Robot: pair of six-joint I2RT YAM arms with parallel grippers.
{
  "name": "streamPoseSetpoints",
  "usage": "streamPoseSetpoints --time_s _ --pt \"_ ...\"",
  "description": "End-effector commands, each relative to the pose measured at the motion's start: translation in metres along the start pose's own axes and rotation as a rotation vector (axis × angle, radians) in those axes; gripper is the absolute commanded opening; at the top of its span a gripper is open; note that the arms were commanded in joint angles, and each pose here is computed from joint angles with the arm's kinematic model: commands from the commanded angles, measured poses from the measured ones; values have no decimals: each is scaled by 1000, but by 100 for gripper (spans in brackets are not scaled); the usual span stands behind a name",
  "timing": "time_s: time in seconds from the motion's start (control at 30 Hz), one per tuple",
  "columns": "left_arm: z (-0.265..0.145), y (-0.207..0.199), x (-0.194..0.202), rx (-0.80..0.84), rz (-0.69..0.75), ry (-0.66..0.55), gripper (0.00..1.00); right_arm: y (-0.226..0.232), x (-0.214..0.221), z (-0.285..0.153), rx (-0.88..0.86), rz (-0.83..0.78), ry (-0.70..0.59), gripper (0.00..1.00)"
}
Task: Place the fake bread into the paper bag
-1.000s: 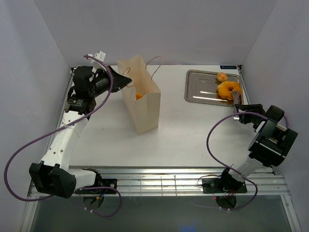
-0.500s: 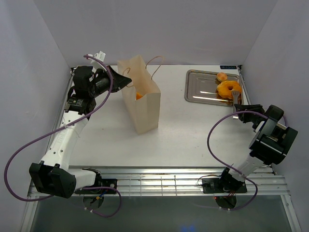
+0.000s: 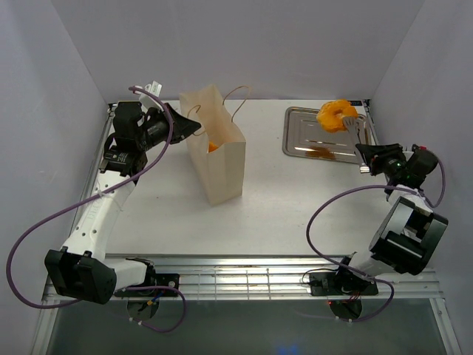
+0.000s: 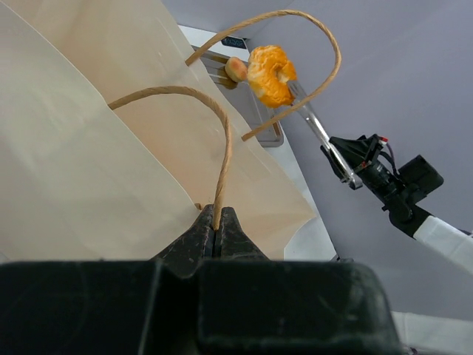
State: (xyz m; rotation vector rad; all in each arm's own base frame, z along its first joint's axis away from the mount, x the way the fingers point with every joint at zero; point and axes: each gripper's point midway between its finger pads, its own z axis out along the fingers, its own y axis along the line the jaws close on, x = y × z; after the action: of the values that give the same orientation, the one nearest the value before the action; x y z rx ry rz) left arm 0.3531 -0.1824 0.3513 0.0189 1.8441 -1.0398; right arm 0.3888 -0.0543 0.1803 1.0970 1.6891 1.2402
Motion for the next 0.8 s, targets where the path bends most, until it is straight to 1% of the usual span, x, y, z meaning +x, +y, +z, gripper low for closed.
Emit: streamPoseSetpoints --time_s 0.0,0.07,0.1,0.17,0.27,0.33,0.37,0.47,0.53,0.57,0.6,0.63,0.67,0.7,0.77 --pt "-8 -3 -1 -11 5 -12 0 71 15 -9 -166 -145 48 8" --pt "-9 -2 -1 -18 4 -15 0 96 28 -14 -208 -177 69 8" --pt "-8 -3 0 -17 4 -15 0 105 42 -12 -225 -192 105 8" --pt "-8 -1 1 -22 -1 -12 0 132 58 -17 -270 -237 133 8" --pt "-11 -2 1 -24 -2 -17 0 175 97 -22 -350 -300 213 8" --pt "-13 -3 0 -28 -2 -20 0 197 113 -29 -394 -335 233 8" --pt "-14 -4 0 -27 -1 -21 0 215 122 -34 -429 -363 248 8" --pt "-15 -1 1 -42 -4 -21 0 246 163 -45 -505 -393 338 8" --pt "-15 -1 1 -45 -6 -20 0 270 177 -54 -541 -427 355 8" --pt "-15 -1 0 -46 -6 -21 0 279 192 -58 -560 -444 386 8" --pt "-15 -1 0 -46 -7 -23 0 296 196 -66 -592 -486 367 8" --pt "-16 -2 -1 -46 -6 -24 0 297 196 -67 -575 -484 362 8" --pt "-15 -2 0 -45 -6 -22 0 302 213 -71 -592 -491 398 8" --pt "-16 -3 -1 -46 -7 -24 0 310 218 -76 -610 -500 396 8" --pt "-16 -2 -2 -50 -8 -26 0 311 234 -77 -606 -506 430 8"
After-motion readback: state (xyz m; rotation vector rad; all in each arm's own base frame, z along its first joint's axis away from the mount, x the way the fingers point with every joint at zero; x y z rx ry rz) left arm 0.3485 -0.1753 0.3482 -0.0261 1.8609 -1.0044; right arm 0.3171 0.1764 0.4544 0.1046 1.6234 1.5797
